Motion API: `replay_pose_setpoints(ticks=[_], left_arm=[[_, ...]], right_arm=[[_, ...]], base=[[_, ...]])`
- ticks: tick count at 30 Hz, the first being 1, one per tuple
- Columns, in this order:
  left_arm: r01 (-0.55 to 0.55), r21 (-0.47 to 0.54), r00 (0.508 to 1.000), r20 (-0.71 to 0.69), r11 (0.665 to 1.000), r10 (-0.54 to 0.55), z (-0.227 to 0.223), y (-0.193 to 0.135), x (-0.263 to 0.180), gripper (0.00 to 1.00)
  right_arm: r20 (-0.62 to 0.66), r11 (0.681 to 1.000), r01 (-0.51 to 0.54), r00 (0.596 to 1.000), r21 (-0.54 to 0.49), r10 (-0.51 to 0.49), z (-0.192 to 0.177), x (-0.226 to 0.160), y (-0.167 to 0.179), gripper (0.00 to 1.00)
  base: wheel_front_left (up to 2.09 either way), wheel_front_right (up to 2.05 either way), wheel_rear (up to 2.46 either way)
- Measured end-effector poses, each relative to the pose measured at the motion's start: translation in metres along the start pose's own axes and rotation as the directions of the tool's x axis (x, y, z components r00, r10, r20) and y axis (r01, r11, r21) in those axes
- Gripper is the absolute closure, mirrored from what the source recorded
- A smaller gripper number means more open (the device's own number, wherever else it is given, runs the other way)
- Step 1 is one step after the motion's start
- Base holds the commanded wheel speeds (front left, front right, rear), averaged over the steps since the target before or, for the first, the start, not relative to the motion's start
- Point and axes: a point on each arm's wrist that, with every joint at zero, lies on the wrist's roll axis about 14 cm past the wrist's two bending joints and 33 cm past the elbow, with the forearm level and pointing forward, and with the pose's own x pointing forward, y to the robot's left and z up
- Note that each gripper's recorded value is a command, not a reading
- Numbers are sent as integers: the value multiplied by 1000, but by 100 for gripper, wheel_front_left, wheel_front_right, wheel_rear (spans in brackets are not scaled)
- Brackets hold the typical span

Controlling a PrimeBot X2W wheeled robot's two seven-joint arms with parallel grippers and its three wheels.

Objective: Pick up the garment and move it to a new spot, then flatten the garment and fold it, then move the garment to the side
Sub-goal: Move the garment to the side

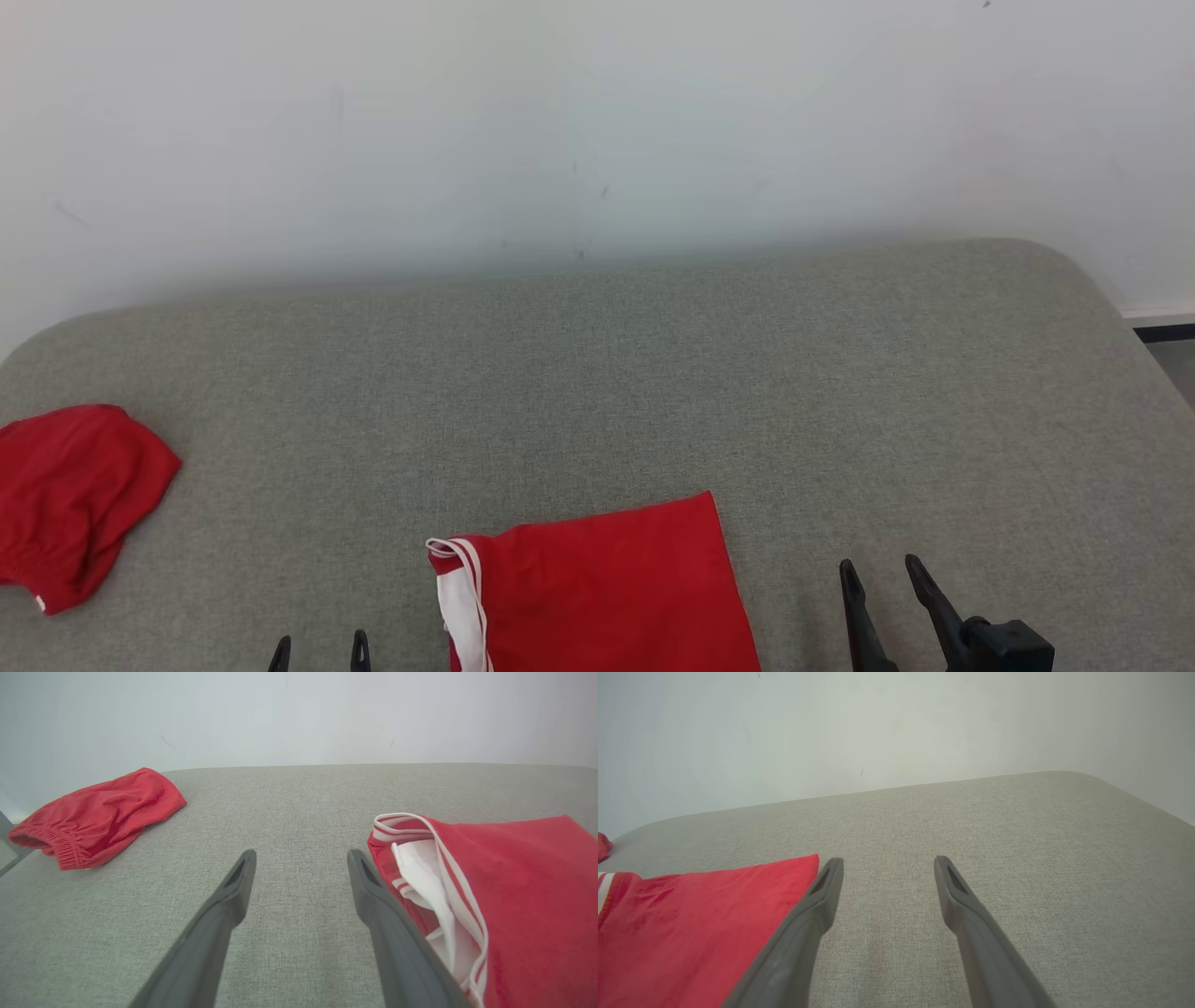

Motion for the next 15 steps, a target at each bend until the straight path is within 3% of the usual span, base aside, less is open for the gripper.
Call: replay_pose_setpoints(ticks=[15], left_arm=[[-14, -38, 998, -66, 999, 12, -19, 0, 4, 0]], right_arm=[[-116, 989, -107, 986, 100, 118, -34, 32, 41, 0]], base=[[0, 0, 0]])
